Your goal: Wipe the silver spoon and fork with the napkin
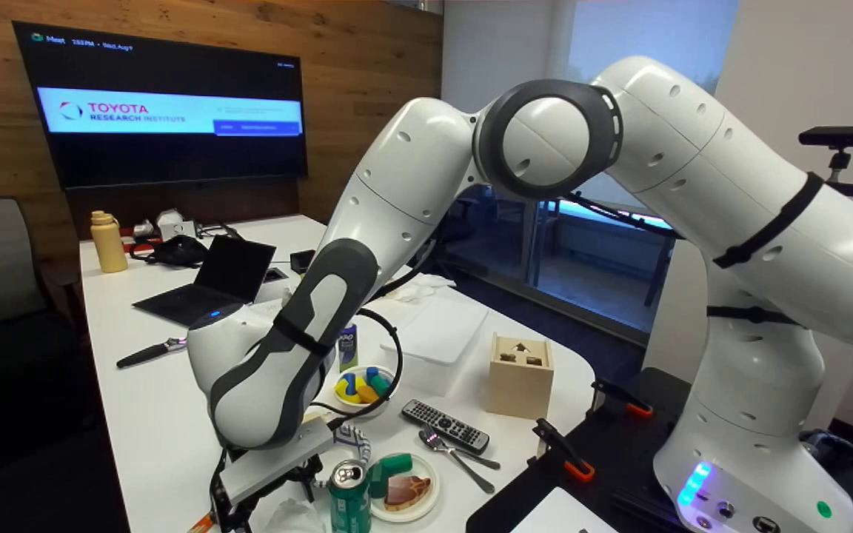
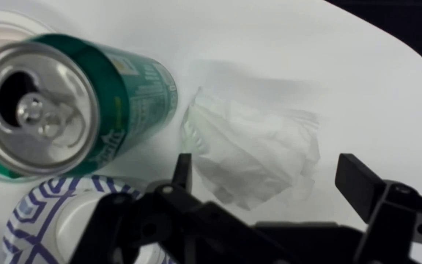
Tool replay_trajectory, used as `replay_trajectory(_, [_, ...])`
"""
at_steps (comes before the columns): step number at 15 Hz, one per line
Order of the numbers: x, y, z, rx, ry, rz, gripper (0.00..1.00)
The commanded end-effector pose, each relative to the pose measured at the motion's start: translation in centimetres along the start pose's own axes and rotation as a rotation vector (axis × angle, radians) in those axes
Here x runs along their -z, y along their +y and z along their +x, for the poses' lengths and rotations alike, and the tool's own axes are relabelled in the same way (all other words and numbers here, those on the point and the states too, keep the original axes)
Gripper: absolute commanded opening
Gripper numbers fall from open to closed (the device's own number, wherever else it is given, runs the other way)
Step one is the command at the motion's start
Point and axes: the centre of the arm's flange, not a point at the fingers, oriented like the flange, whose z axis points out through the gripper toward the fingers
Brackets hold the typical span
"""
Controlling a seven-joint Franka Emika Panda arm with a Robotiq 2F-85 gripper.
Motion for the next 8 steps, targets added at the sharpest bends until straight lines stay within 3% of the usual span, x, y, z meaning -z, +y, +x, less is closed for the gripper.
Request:
replay_trajectory(1, [-1.4,-0.7,2.8,0.011,-0.022,-0.019,1.00])
replay_trajectory(5, [-3.6,-0.7,4.5,0.043,-0.050,-0.001,1.00])
replay_trajectory(6, [-4.0,-0.6,4.6,0.042,-0.056,-0.007,0.75])
replay_trajectory(8, [-4.5,-0.4,4.7,0.035,-0.067,-0.013,0.66])
